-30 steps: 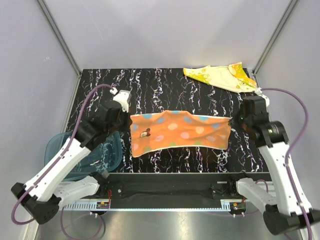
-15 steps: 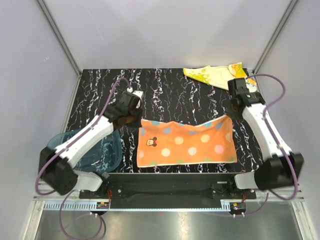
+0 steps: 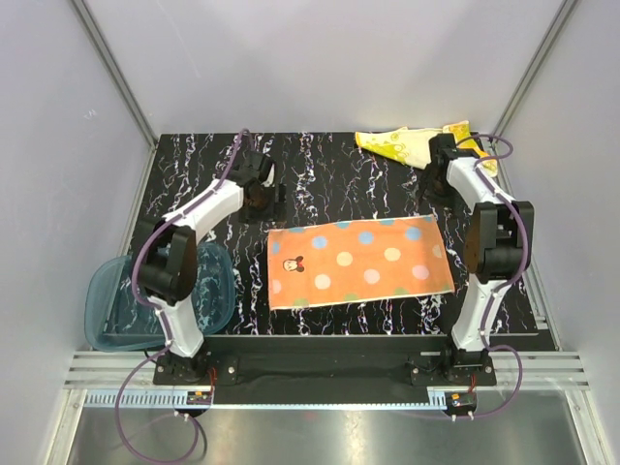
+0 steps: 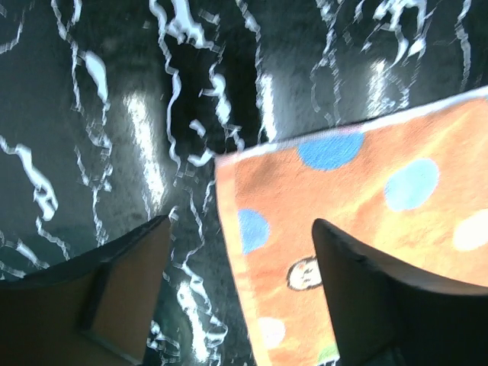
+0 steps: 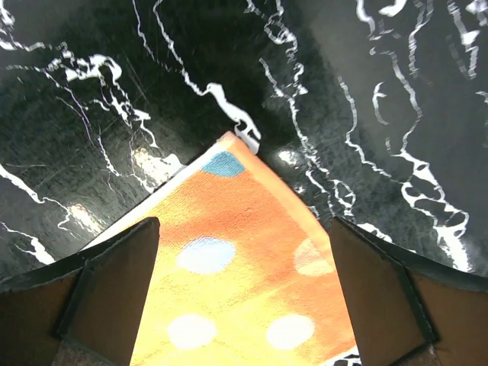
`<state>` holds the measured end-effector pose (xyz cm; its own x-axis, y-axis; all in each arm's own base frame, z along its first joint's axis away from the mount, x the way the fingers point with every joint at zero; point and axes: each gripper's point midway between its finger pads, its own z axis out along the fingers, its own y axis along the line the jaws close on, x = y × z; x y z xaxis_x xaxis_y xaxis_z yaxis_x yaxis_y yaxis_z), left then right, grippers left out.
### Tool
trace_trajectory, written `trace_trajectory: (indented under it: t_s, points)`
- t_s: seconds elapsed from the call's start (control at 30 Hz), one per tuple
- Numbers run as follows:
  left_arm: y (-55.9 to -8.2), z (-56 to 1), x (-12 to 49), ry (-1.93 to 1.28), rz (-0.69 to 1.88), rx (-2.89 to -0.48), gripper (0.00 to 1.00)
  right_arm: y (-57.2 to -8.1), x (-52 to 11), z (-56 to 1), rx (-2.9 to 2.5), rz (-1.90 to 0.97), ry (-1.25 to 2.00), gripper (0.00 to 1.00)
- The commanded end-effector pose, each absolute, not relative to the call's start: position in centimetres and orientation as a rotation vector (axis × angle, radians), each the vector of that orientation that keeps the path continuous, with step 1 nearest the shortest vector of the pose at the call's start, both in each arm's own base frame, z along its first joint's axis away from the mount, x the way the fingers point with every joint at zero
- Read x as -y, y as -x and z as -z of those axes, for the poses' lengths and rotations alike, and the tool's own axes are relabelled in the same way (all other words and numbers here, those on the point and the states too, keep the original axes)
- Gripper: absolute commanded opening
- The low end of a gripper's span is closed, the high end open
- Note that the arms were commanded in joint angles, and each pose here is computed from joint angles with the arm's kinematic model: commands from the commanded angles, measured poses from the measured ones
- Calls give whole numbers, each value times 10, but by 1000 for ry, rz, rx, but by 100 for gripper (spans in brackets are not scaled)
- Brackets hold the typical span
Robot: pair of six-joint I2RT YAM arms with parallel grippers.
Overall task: Roll the towels
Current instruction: Flatten the towel
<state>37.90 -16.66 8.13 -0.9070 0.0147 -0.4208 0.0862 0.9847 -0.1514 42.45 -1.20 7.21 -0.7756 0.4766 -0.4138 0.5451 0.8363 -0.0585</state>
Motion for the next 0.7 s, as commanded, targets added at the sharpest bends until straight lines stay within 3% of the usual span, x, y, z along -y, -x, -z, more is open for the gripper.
trace_trajectory:
  t_s: [0.0, 0.23, 0.5, 0.67]
  points:
    - [-386, -109, 157, -54, 204, -2621, 84, -437, 26, -119, -2502, 249, -757, 100]
    - [-351, -129, 155, 48, 262, -2542, 83, -407, 21, -145, -2480, 181, -735, 100]
    - [-260, -97, 178, 76, 271, -2578, 78, -334, 7, -123, -2477, 60, -726, 100]
    - [-223, -93, 187, 117, 391, -2520, 78, -321, -12, -131, -2388, -123, -708, 100]
